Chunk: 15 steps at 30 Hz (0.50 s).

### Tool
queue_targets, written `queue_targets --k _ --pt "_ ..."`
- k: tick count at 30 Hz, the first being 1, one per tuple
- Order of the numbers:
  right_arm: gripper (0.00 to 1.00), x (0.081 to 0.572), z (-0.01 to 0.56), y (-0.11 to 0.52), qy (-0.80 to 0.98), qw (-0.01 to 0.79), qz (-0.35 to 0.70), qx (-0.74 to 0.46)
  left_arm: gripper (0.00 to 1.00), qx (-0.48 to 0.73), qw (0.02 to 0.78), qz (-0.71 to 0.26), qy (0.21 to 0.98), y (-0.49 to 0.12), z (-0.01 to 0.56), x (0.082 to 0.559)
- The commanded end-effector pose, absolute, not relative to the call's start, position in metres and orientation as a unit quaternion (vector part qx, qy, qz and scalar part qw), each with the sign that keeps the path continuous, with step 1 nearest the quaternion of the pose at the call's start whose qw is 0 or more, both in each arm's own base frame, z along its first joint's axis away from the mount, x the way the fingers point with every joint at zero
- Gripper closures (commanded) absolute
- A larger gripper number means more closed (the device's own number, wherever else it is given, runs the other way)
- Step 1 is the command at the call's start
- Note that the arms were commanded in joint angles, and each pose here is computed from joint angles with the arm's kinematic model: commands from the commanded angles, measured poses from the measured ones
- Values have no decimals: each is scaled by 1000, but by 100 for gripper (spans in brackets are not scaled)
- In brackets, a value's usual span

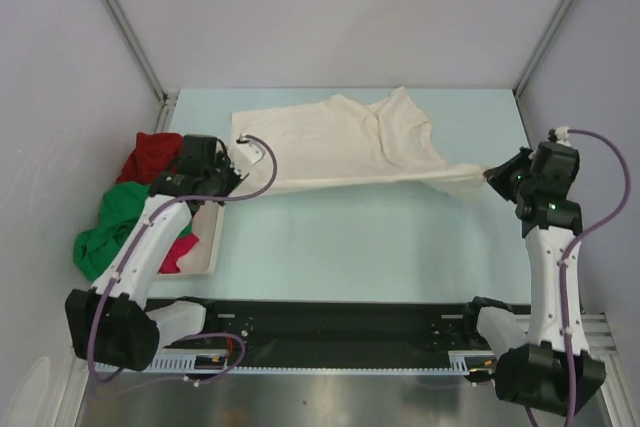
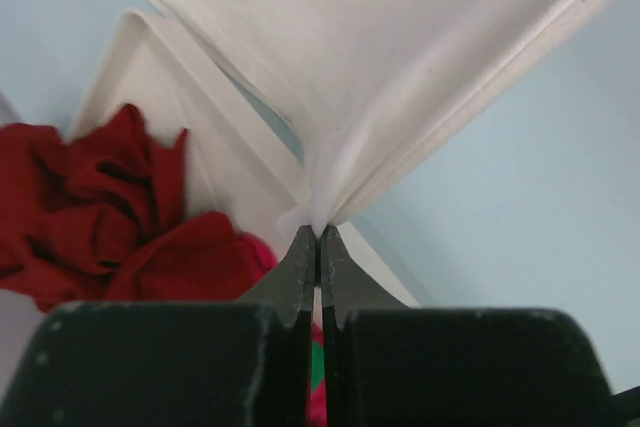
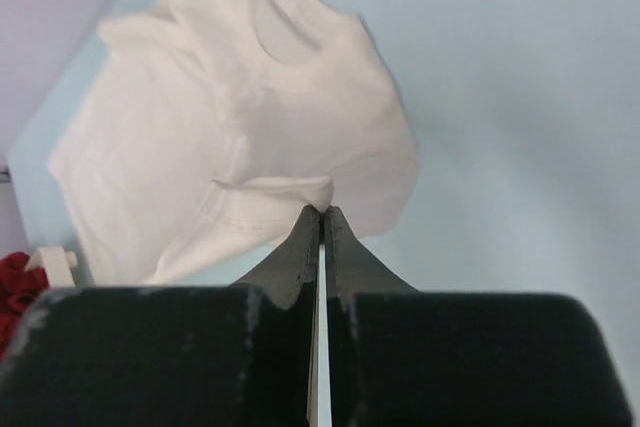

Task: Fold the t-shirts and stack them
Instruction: Flatten the tshirt out

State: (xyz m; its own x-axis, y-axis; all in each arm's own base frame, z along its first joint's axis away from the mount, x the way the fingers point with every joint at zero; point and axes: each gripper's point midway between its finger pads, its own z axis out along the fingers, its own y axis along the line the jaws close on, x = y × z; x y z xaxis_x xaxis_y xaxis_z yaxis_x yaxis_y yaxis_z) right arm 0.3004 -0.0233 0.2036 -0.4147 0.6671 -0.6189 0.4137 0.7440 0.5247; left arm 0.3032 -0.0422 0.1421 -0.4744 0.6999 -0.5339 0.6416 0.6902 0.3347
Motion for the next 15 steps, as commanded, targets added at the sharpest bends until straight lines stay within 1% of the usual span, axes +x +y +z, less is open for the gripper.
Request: queue_targets --k 1,2,4,5,6,7,8,9,10,11,12,13,14,15 --pt "100 278 262 -37 811 484 101 313 100 378 379 44 844 -42 206 294" --pt "100 275 298 -36 795 520 102 294 100 374 404 51 834 -43 231 296" --pt "100 261 335 -33 778 555 99 277 100 368 419 58 828 -39 257 288" --pt "100 252 369 -33 759 590 94 260 100 364 445 67 816 -37 287 281" --pt "100 241 390 -30 747 609 91 251 100 357 480 81 797 -35 322 276" --pt "100 234 407 -29 737 625 89 242 100 358 472 79 801 -34 319 273" --pt "100 226 423 -27 726 641 86 233 100 352 507 92 781 -32 353 265" --pt "100 210 462 -23 698 679 83 212 100 351 513 97 778 -29 364 256" --pt "100 202 475 -20 691 689 82 203 100 348 526 104 769 -27 379 250" --pt "100 192 493 -17 677 705 82 193 100 342 554 116 750 -24 408 241" --pt "100 184 507 -15 665 718 80 188 100 343 557 120 747 -22 416 233" --pt "100 165 536 -10 639 744 80 177 100 342 564 123 742 -21 425 229" --pt "100 163 545 -11 632 750 81 177 100 339 580 128 729 -19 445 218" --pt "100 158 555 -9 623 758 83 172 100 338 587 132 724 -19 453 215"
